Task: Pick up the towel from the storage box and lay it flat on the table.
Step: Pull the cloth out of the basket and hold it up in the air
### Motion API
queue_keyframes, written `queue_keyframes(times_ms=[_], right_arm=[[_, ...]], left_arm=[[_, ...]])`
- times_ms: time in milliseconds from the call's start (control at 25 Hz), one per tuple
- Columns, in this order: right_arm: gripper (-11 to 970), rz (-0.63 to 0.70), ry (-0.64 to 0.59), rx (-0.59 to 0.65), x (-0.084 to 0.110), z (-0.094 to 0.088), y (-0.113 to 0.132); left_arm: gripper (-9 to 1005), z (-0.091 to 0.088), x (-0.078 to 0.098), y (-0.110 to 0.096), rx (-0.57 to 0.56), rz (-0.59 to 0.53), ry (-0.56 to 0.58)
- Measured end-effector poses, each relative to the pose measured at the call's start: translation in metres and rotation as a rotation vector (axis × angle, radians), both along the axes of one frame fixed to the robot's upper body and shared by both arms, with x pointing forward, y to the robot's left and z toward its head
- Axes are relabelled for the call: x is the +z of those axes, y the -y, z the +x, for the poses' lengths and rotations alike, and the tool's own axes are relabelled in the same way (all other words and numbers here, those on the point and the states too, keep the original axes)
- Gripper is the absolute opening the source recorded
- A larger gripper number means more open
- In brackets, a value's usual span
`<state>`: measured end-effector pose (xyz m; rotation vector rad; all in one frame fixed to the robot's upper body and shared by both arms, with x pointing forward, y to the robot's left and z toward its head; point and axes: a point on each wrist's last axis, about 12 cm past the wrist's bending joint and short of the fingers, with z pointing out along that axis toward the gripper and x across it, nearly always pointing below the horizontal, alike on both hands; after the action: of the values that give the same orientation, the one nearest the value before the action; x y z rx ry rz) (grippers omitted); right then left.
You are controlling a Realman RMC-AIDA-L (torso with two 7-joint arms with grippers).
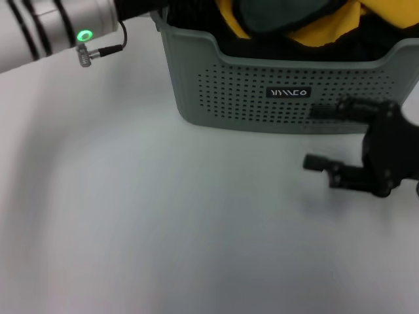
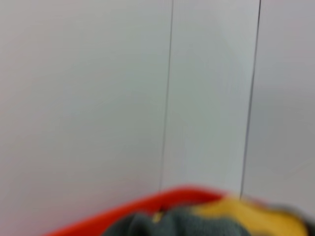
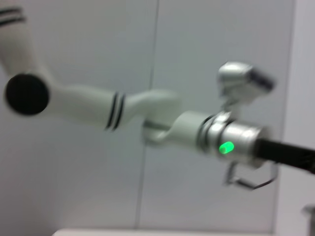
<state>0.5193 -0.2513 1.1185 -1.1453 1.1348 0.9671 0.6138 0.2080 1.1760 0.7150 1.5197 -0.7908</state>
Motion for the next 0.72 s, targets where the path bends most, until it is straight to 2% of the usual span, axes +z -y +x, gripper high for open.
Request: queue_keyframes(times_ms=[360,640,720], right_arm=[[627,0.218,0.189,-0.155,0.012,-0.009,0.017],[622,0.317,0.347,-0.167,0.019,-0.016,0.015],[621,0.326,0.367,-0.153,0.021,-0.015,0.012]], left_arm=[[23,-0.046,0.027,-0.030,-0.192,-0.318,0.115],[21,-0.084,0.046,-0.047,-0.329,-0.455,0.194],[21,-0.089,0.049,-0.048,-0.351,-0.472,0.203]])
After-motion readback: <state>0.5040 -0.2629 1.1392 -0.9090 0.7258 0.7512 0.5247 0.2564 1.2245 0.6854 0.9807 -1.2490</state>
